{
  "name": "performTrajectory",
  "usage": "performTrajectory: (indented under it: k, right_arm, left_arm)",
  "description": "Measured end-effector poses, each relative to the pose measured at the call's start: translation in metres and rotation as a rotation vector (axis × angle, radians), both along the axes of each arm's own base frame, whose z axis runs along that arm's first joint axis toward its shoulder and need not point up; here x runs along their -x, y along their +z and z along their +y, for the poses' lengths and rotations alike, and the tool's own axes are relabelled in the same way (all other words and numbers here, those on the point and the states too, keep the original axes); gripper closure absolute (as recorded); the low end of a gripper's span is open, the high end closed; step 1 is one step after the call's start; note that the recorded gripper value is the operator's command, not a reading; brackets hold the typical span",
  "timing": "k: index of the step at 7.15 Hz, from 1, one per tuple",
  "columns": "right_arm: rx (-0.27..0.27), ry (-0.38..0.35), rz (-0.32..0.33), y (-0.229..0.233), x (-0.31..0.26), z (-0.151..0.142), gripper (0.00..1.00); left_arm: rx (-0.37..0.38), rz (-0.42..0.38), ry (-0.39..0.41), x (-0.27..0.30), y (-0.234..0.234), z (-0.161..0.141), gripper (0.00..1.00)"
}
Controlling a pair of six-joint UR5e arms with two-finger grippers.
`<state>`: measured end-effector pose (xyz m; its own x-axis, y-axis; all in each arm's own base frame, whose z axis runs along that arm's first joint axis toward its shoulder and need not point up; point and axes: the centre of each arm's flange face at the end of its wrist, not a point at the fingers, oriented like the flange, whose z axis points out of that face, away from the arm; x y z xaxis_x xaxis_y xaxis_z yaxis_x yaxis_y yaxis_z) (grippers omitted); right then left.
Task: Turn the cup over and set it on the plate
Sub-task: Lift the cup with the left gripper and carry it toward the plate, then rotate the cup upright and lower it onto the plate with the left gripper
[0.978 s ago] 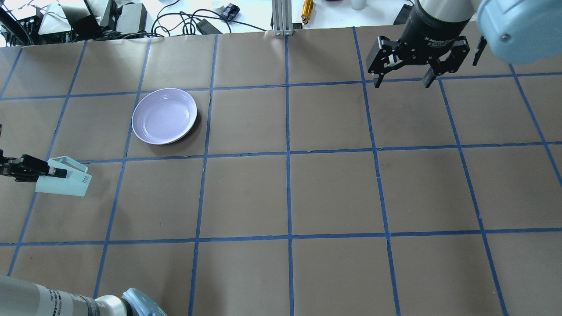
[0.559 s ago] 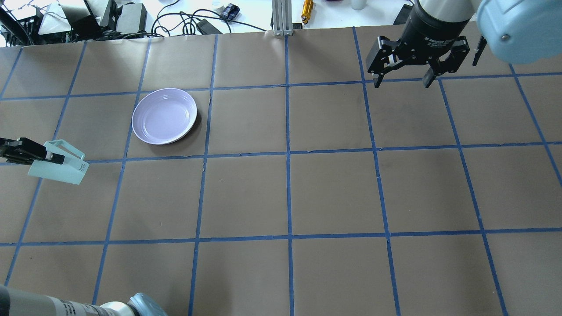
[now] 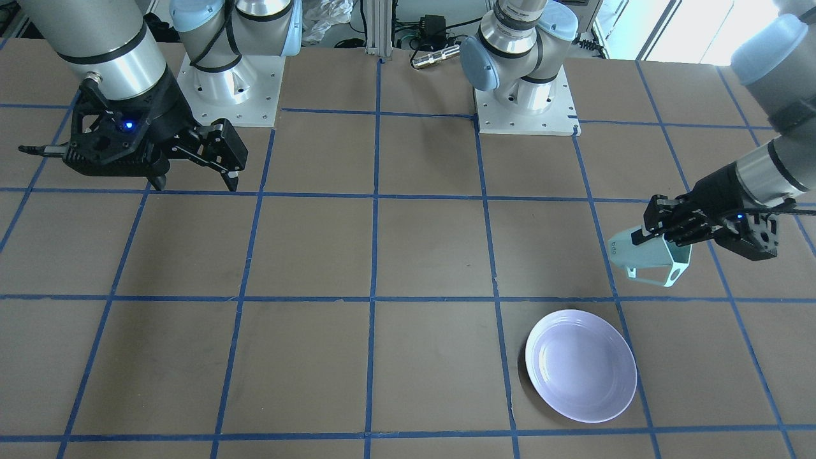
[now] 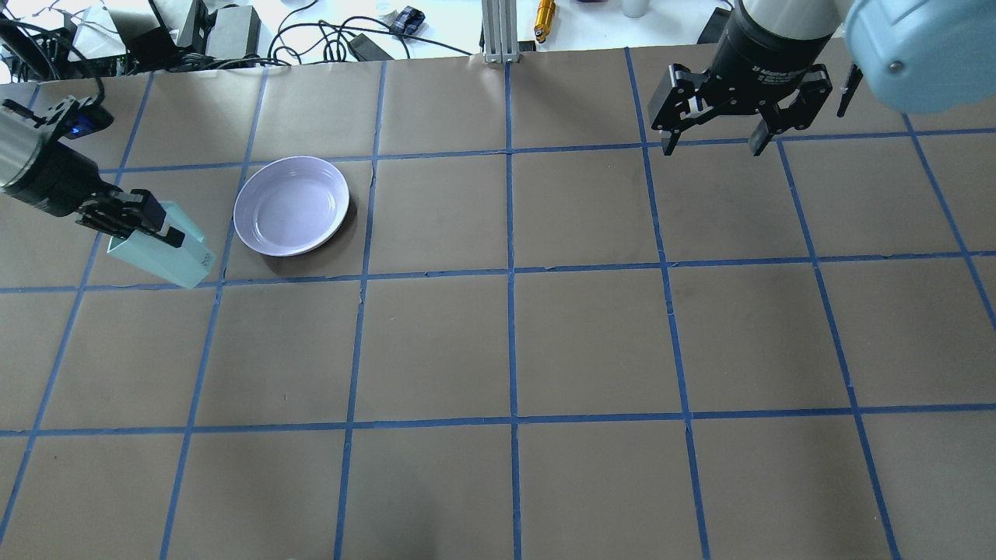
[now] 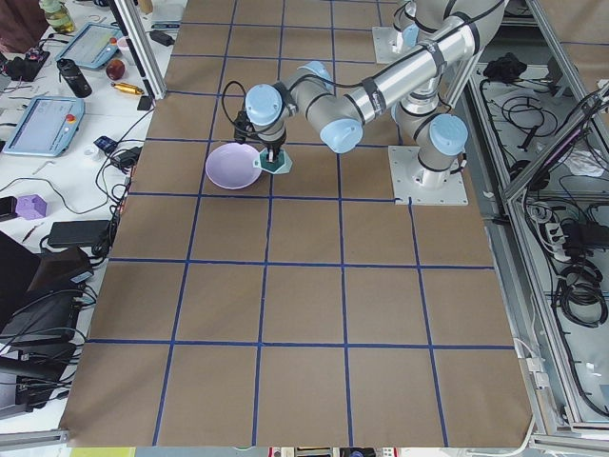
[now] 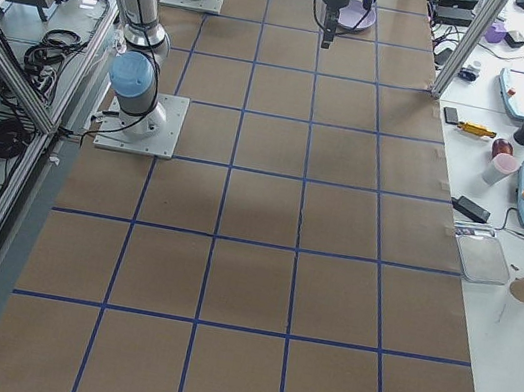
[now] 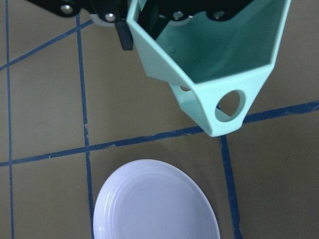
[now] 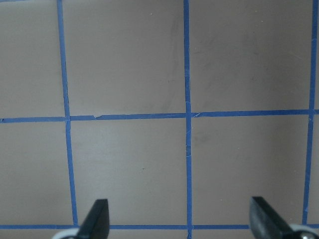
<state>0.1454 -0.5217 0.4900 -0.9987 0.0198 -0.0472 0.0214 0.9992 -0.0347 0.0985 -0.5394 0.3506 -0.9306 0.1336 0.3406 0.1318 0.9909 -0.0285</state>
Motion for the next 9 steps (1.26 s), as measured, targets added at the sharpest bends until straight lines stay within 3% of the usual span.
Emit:
performTrajectory:
  k: [4, 6, 9]
  right_arm:
    - [0.001, 0.001, 0.001, 0.000, 0.000, 0.000, 0.00]
    - [0.001, 0.001, 0.001, 0.000, 0.000, 0.000, 0.00]
    - [0.001, 0.001, 0.001, 0.000, 0.000, 0.000, 0.00]
  left_arm:
    - [0.168, -0.284, -0.116, 0.113, -0.025, -0.045, 1.00]
    - [0.222, -0.323, -0.135, 0.121, -0.049, -0.063, 1.00]
    - [0.221, -0.336, -0.161, 0.130, -0.075, -0.077, 1.00]
